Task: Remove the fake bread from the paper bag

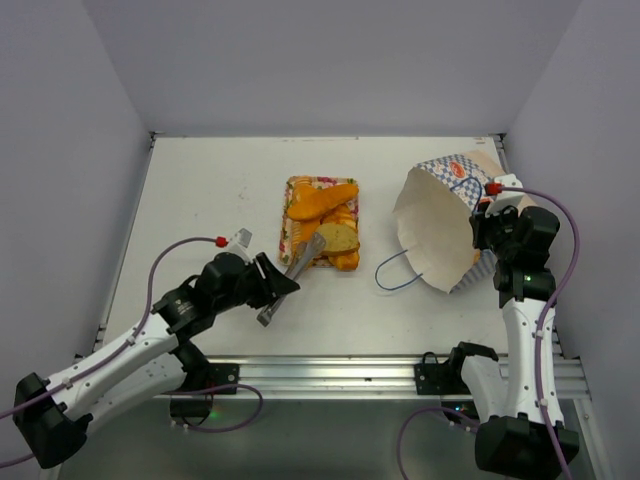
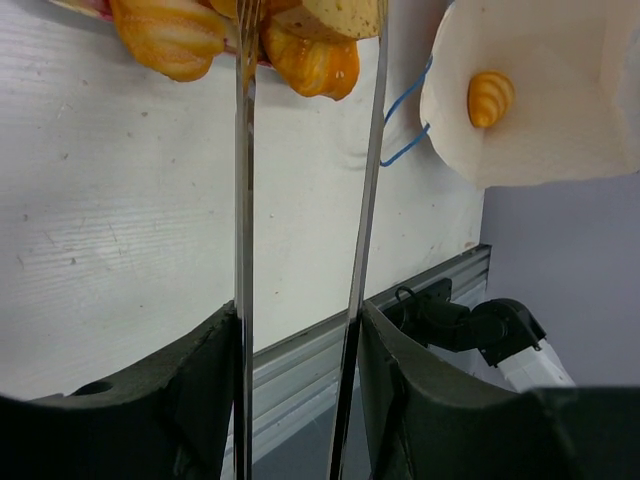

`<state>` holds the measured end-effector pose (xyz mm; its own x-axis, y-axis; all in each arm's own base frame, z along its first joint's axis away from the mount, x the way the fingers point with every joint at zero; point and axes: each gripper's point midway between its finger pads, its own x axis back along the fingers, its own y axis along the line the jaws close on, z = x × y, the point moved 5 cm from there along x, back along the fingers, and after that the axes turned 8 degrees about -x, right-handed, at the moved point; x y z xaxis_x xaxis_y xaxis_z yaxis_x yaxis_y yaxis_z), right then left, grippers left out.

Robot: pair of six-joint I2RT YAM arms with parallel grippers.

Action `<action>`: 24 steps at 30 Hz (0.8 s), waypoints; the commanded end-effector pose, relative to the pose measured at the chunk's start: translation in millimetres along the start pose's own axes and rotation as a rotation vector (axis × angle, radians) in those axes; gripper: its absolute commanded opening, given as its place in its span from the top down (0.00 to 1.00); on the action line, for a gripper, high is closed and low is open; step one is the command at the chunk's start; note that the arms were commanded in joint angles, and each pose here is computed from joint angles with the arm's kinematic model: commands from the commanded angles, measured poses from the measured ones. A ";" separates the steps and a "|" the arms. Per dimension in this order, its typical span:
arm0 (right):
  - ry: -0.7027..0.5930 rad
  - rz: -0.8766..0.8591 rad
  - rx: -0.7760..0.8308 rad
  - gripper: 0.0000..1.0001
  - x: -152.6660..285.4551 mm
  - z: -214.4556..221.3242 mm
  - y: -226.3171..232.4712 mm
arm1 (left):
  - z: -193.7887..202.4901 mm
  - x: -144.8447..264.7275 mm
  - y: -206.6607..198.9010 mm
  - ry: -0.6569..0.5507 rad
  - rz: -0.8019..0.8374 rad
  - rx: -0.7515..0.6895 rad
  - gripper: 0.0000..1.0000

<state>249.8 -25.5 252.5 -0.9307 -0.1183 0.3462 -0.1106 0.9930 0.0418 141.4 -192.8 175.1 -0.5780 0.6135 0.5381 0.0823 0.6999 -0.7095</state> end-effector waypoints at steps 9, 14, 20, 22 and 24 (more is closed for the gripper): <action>-0.015 -0.229 0.112 1.00 5.8 -4.9 24.4 | -32.9 32.6 -6.9 -0.154 -0.055 -0.225 0.67; 0.009 -0.351 0.277 1.00 9.8 -16.7 31.2 | -36.7 38.3 -22.4 -0.161 0.057 -0.399 0.77; 0.022 -0.511 0.464 1.00 18.6 -27.2 40.8 | -24.3 41.7 -29.7 -0.130 0.209 -0.520 0.79; 0.026 -0.557 0.504 1.00 24.2 -30.6 44.8 | -20.0 42.2 -34.2 -0.118 0.268 -0.542 0.79; 0.033 -0.590 0.504 1.00 26.1 -30.0 48.1 | -16.8 40.1 -32.4 -0.105 0.276 -0.552 0.79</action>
<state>240.2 8.0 280.5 -0.7290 -0.5263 0.4376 -0.6389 0.7527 -0.1592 130.4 -175.8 216.8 -0.5920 0.7061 0.3884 0.5156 0.7023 -0.4909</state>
